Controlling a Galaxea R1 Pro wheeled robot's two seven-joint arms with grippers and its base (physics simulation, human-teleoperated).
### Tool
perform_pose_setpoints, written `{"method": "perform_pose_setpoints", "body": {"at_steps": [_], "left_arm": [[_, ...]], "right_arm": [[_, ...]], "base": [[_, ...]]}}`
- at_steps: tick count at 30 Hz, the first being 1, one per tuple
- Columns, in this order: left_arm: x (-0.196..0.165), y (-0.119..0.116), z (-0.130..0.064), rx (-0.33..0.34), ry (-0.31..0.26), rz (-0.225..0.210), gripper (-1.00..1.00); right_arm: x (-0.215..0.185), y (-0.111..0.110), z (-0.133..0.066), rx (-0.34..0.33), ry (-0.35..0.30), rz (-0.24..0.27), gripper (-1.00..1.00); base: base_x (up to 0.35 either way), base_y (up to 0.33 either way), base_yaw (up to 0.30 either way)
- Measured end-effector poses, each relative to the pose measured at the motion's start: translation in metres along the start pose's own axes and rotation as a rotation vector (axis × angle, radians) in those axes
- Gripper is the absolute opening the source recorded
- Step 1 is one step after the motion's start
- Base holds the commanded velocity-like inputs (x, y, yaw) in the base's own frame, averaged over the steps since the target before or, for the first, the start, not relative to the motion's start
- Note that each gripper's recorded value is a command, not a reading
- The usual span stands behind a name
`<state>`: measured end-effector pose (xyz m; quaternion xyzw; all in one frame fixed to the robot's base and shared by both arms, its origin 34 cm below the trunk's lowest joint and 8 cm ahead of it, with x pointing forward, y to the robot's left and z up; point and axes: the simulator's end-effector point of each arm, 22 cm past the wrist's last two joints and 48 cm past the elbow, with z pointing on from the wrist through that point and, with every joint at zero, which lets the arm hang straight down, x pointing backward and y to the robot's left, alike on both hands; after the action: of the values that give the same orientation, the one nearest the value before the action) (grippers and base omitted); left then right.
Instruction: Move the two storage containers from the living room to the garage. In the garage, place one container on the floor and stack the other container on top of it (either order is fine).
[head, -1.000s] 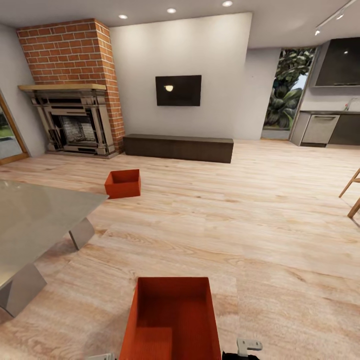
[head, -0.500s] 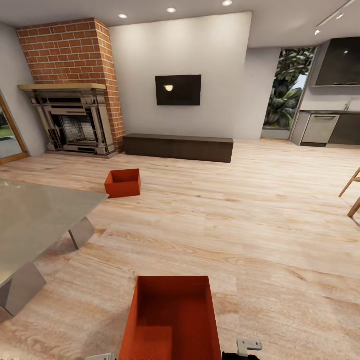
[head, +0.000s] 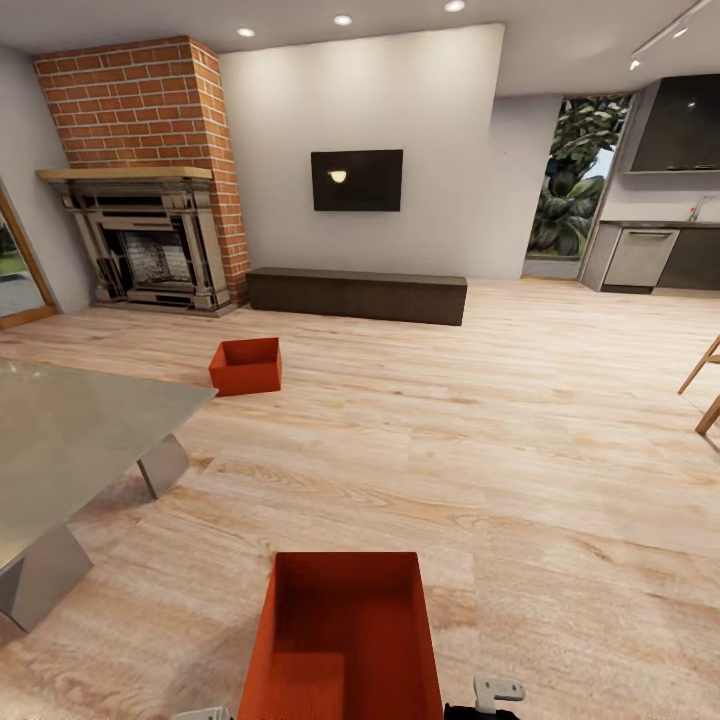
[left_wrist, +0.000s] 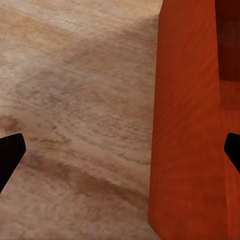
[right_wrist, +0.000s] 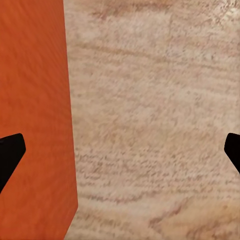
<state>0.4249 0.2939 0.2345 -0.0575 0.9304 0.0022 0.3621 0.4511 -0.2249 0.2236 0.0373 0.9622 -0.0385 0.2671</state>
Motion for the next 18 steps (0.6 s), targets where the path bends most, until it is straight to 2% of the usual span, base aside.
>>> {"method": "perform_pose_setpoints", "body": {"at_steps": [18], "left_arm": [[-0.0002,-0.0002,0.0000,0.001,-0.001,0.001,1.00]], "right_arm": [[-0.0001,0.0000,0.0000,0.000,0.000,0.000,1.00]], "base": [[-0.057,0.000,0.000]]}}
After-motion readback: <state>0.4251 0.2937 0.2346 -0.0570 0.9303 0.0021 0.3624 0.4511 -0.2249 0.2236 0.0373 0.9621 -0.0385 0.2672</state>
